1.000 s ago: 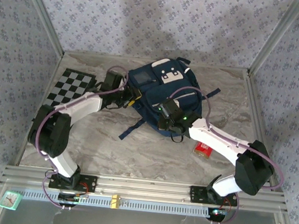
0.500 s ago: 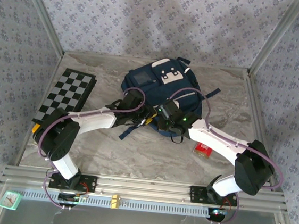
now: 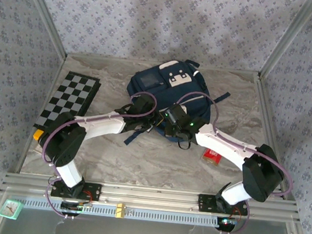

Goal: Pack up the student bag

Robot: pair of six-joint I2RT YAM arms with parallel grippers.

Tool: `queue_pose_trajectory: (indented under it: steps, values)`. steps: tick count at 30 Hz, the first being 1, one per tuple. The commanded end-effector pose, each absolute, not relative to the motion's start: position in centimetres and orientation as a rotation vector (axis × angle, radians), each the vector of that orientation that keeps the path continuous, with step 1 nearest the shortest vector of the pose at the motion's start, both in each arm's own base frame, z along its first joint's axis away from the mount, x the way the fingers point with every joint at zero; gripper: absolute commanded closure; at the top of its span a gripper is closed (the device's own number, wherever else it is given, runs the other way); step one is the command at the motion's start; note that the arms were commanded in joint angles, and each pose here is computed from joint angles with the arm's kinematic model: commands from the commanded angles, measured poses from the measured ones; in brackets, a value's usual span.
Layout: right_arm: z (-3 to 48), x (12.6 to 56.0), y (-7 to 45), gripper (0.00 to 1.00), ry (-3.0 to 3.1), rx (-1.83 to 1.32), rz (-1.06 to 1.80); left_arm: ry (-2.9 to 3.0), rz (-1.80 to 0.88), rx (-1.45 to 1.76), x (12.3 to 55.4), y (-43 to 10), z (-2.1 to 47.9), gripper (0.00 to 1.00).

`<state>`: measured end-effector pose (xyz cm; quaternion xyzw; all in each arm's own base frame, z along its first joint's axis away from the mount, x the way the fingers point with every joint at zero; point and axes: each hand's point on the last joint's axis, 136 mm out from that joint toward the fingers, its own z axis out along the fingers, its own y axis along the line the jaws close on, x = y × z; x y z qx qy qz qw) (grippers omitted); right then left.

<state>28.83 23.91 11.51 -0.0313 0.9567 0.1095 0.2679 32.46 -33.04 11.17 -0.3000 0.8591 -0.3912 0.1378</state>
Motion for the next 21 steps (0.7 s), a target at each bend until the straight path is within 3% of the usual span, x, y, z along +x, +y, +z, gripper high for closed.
queue_pose_trajectory:
  steps: [1,5,12,17,21]
  values:
    - [11.0,28.7,22.2,1.0,2.59,-0.139,0.197,2.405,-1.021,-0.859,34.3,-31.2,12.3,1.0]
    - [10.0,29.2,20.5,1.0,2.616,-0.171,0.132,2.415,-0.981,-0.855,34.4,-30.0,12.2,1.0]
    - [8.7,30.1,23.1,1.0,2.634,-0.294,0.208,2.421,-0.998,-0.833,34.4,-30.6,12.4,1.0]
    - [8.0,30.7,24.5,0.83,2.628,-0.337,0.254,2.433,-1.004,-0.828,34.3,-31.0,12.3,1.0]
    - [6.9,31.0,24.2,0.85,2.645,-0.341,0.221,2.433,-1.004,-0.822,34.3,-31.1,12.3,1.0]
